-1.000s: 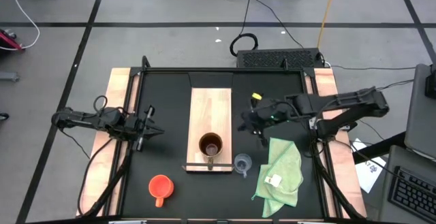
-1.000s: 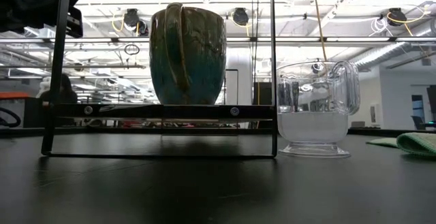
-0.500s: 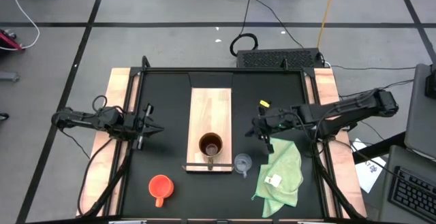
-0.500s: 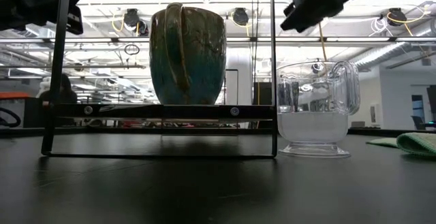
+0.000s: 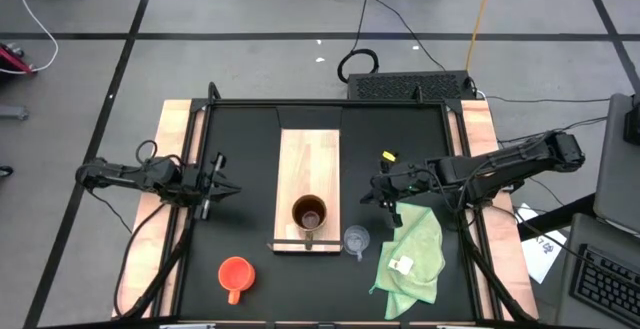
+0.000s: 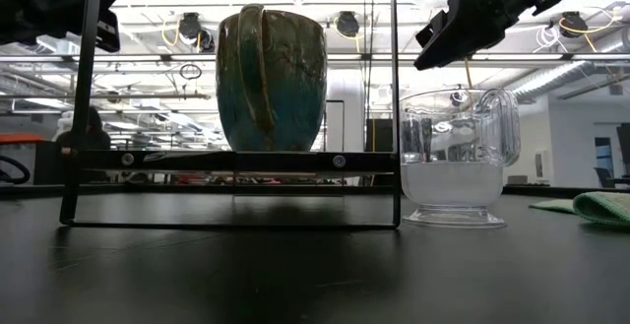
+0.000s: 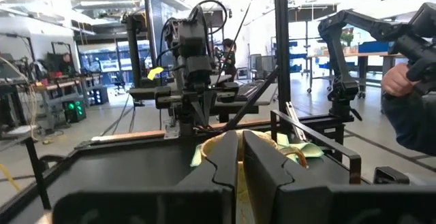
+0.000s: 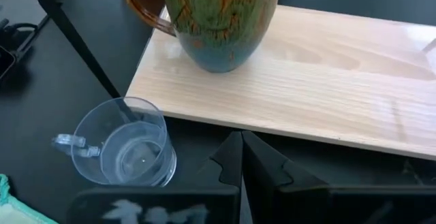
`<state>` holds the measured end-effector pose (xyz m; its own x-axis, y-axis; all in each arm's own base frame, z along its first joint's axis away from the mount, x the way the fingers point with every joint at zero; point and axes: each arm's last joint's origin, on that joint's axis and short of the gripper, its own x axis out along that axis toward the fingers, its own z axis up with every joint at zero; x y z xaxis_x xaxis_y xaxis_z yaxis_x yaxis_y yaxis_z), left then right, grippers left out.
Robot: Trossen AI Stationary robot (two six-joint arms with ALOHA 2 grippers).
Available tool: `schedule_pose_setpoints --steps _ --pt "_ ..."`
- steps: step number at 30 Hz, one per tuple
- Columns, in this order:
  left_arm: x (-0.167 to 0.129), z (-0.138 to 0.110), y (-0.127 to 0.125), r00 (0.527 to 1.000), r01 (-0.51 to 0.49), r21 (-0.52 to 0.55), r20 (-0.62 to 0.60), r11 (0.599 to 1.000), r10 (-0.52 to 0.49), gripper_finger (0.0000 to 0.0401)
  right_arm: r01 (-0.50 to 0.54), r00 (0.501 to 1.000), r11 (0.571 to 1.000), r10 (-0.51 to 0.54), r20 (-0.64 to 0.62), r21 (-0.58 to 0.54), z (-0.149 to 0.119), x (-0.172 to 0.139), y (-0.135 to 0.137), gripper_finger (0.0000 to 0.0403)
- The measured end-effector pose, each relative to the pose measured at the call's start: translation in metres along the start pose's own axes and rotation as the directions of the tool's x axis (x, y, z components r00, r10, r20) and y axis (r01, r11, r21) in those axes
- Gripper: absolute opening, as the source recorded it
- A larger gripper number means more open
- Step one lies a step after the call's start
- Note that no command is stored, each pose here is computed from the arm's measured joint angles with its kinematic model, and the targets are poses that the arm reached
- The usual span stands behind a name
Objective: Stack small to large cups/mugs on shelf
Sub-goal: Put the orange mug on the shelf
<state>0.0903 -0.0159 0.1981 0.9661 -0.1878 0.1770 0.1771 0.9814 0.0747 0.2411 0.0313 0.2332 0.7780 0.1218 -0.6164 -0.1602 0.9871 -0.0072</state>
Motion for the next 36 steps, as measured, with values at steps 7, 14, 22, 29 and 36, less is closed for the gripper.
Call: schedule_pose_setpoints --steps 7,14,22,29,36 --pt "0.000 -0.004 -0.002 0.998 0.044 -0.103 -0.039 0.994 -0.048 0.0026 0.000 1.000 1.000 0.000 0.000 0.016 0.000 0.000 0.000 0.0000" --pt "-0.001 -0.004 -0.007 0.982 0.173 -0.182 -0.037 0.968 -0.183 0.0026 -0.003 1.000 1.000 0.003 0.000 0.015 0.000 0.000 0.000 0.0000" --pt "-0.002 -0.001 -0.010 0.986 0.115 -0.124 -0.105 0.986 -0.129 0.0002 -0.005 1.000 1.000 0.005 -0.001 0.014 0.000 0.000 0.000 0.0000" --pt "-0.010 0.025 -0.010 0.984 0.061 -0.128 -0.157 0.990 -0.081 0.0001 -0.037 0.997 0.999 0.037 0.068 -0.014 0.001 -0.009 0.010 0.0000" --pt "-0.015 0.040 -0.010 0.989 0.031 -0.086 -0.139 0.996 -0.043 0.0001 -0.019 0.963 1.000 0.021 0.270 -0.010 -0.024 -0.036 0.014 0.0000"
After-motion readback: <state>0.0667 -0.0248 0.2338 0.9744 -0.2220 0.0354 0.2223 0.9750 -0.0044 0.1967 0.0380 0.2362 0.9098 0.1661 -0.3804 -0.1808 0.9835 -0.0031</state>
